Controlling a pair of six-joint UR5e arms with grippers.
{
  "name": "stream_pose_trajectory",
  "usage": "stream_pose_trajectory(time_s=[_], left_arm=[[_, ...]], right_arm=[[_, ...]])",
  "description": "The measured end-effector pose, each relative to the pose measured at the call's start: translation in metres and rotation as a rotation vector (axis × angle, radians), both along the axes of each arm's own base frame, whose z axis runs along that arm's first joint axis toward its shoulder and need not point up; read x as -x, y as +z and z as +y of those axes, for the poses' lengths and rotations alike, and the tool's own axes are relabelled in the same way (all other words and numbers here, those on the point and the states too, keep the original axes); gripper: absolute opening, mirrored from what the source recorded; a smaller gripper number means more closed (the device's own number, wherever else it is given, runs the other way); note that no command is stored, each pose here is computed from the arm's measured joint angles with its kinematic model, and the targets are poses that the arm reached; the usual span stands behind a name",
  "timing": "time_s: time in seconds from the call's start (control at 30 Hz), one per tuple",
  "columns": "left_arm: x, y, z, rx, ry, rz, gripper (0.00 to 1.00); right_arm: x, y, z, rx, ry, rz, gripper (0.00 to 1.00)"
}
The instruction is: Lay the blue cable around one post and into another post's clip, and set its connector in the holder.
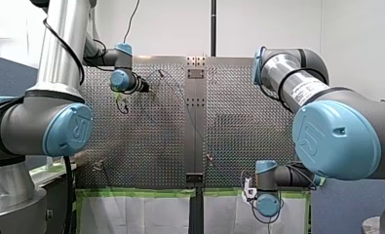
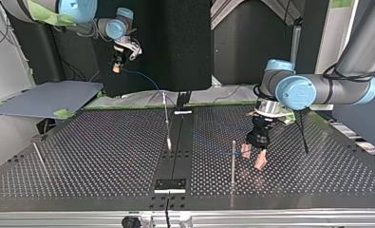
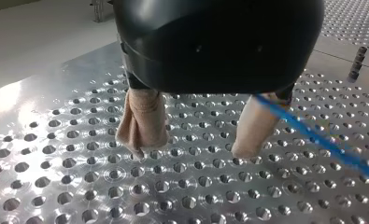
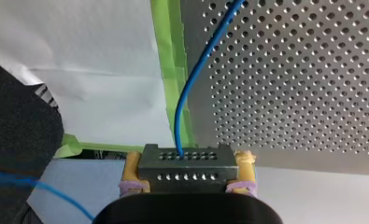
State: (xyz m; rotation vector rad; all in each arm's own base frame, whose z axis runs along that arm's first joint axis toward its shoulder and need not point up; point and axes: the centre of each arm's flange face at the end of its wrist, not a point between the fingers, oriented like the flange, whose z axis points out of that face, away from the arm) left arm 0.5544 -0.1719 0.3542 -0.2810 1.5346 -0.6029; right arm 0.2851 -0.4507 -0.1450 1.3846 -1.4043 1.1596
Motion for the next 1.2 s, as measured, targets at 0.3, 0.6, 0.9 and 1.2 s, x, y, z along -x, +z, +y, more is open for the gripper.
stream_pose_trajectory(time_s=[0.3,0.6,0.9,1.2], left_arm=[[0.0,0.0,-0.001,0.0,-0.001,0.0,1.0],[0.0,0.0,-0.001,0.001,-0.001,0.001,1.0],[0.001,-0.001,-0.001,0.002,0.009,0.009,1.0],[0.003,-0.002,-0.003,0.036,0.001,0.023,1.0]], right_arm=[[-0.006,0.036,-0.016,-0.005,0.055,0.024,0.0],[-0.005,0.082,-0.033,-0.006,0.071,0.026,0.0],[0.004,0.125,-0.049,0.011,0.052,0.022,0.0],[0.006,0.177,-0.067,0.094,0.052,-0.012,0.0]])
